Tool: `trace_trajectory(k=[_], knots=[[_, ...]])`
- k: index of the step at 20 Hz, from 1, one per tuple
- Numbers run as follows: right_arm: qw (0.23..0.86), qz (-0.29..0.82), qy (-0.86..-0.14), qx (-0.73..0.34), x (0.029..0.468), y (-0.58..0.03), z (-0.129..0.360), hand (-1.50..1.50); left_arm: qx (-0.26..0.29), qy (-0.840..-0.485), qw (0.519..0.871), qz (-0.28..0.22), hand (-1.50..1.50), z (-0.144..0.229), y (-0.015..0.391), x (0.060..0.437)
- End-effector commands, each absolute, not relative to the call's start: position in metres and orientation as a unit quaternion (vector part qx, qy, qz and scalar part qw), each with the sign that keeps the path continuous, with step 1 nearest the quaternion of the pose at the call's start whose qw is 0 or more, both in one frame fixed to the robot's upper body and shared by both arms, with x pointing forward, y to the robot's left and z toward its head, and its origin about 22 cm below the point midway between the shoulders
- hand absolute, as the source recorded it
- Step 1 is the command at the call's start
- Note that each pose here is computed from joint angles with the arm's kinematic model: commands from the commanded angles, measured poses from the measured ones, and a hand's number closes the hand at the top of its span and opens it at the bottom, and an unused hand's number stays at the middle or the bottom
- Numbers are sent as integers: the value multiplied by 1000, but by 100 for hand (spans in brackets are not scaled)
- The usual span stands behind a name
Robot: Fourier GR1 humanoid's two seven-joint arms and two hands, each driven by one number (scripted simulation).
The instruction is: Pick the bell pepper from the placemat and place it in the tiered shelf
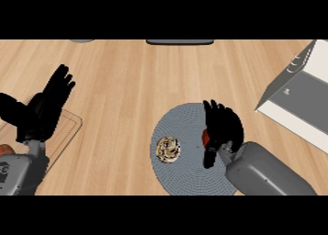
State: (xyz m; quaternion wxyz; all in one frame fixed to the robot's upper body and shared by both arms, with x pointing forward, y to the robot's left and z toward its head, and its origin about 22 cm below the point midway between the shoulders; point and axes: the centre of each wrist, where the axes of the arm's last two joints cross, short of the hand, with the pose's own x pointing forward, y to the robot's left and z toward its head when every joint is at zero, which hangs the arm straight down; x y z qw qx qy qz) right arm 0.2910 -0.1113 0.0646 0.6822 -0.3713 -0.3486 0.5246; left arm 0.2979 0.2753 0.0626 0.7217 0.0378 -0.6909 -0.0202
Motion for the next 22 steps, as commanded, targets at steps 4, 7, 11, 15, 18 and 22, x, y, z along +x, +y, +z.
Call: trace_trajectory(k=[4, 7, 11, 15, 18, 22], knots=[[706, 505, -310, -389, 290, -100, 41, -150, 42, -692, 720, -26, 0, 75, 267, 303], [708, 514, -289, -390, 299, -107, 21, -150, 48, -692, 720, -22, 0, 60, 258, 294], [710, 523, -287, -375, 304, -121, 14, -150, 41, -690, 722, -16, 0, 80, 274, 298], [716, 531, -278, -358, 309, -114, 1, 150, 38, -690, 723, -23, 0, 61, 284, 296], [663, 558, -309, -392, 304, -122, 16, 150, 35, -694, 719, -21, 0, 71, 292, 309], [652, 551, -336, -398, 301, -132, -9, 150, 36, -694, 719, -23, 0, 67, 261, 292]])
